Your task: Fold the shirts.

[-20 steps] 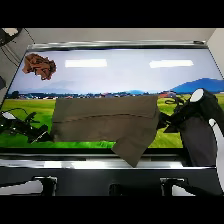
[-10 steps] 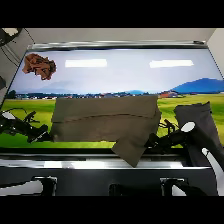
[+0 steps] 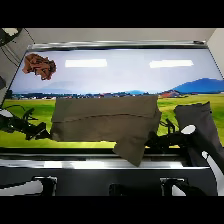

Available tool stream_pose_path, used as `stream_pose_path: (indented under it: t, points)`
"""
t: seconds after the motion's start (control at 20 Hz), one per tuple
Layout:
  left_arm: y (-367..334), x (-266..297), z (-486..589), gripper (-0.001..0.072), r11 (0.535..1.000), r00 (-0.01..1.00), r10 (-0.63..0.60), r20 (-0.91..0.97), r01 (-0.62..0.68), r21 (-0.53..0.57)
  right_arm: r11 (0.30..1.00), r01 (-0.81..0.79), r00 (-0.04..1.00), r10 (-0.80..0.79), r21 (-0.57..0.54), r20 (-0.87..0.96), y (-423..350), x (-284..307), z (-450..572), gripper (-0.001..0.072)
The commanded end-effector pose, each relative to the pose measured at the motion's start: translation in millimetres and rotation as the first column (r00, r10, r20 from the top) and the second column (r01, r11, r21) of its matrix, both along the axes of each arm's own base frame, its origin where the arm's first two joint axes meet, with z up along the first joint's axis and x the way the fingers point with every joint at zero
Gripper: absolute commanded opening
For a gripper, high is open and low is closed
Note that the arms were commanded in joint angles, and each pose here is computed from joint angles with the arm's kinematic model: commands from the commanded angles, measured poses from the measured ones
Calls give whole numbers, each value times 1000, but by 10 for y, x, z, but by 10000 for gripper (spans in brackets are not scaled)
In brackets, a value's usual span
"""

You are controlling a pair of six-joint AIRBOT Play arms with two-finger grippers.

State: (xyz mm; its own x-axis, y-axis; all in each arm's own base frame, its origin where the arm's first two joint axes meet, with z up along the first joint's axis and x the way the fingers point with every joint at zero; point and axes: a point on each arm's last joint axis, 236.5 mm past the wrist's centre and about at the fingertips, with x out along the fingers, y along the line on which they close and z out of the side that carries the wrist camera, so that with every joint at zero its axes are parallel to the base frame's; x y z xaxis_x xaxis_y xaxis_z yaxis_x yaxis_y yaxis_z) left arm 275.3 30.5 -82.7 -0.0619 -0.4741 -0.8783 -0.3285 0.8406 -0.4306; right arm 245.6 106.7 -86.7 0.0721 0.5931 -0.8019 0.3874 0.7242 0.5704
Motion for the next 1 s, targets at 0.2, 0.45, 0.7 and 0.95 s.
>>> stream_pose_path:
  t: [0.2, 0.45, 0.7, 0.95]
  points:
    - [29, 968, 682, 22, 998, 966, 6, 260, -24, 63, 993, 48, 940, -9, -107, 341, -343, 1431, 1002, 35]
    - [144, 1636, 637, 23, 991, 957, 93, 275, -114, 63, 989, 111, 916, -63, -101, 396, -510, 2391, 1003, 36]
    - [32, 2134, 333, 24, 995, 956, 53, 287, -75, 64, 984, 139, 924, -90, -109, 373, -490, 2713, 511, 37]
    - [-110, 2076, -16, 28, 999, 979, 24, 201, -34, 42, 986, 113, 930, -62, -121, 363, -355, 2730, 333, 41]
